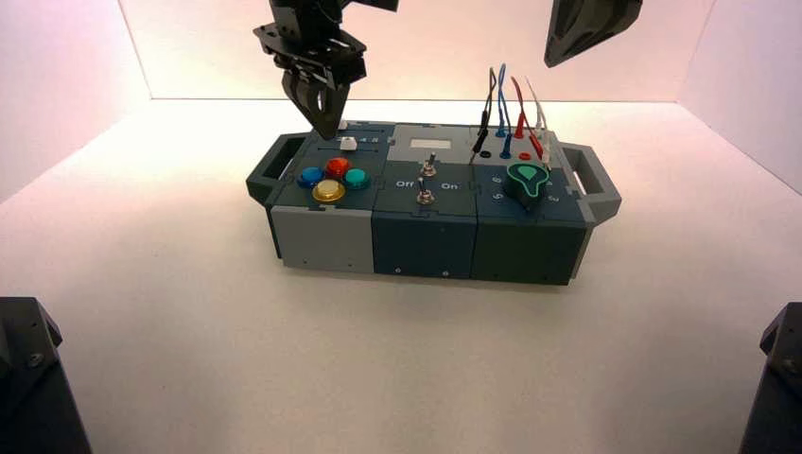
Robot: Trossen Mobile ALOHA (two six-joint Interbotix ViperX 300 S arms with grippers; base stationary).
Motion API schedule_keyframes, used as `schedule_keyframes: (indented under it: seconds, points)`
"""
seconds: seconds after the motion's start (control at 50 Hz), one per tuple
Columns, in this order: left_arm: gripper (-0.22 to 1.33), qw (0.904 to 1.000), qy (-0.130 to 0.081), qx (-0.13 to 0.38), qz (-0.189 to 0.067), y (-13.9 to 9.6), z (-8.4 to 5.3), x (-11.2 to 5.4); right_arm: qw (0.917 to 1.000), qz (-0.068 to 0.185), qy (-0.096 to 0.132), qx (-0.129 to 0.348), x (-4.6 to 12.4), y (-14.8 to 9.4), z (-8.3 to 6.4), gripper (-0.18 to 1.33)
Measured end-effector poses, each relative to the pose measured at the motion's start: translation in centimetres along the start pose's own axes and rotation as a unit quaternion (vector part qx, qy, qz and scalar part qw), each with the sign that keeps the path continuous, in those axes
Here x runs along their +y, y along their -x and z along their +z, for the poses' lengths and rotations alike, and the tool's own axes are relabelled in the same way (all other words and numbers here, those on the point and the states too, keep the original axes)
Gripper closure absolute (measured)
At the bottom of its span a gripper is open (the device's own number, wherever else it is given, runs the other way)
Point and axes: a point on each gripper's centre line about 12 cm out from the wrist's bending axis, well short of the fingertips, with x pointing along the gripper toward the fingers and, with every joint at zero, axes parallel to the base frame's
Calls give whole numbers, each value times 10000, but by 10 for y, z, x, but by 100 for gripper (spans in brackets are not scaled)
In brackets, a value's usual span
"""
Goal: Move the bottom slider to position 4.
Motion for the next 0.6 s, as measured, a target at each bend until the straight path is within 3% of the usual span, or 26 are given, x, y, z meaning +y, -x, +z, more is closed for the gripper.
schedule_keyframes:
  seconds: [0.6]
  points:
    - [128, 10000, -44, 44, 30, -8, 8, 4, 10000, -6, -10, -23, 0, -1, -1, 129]
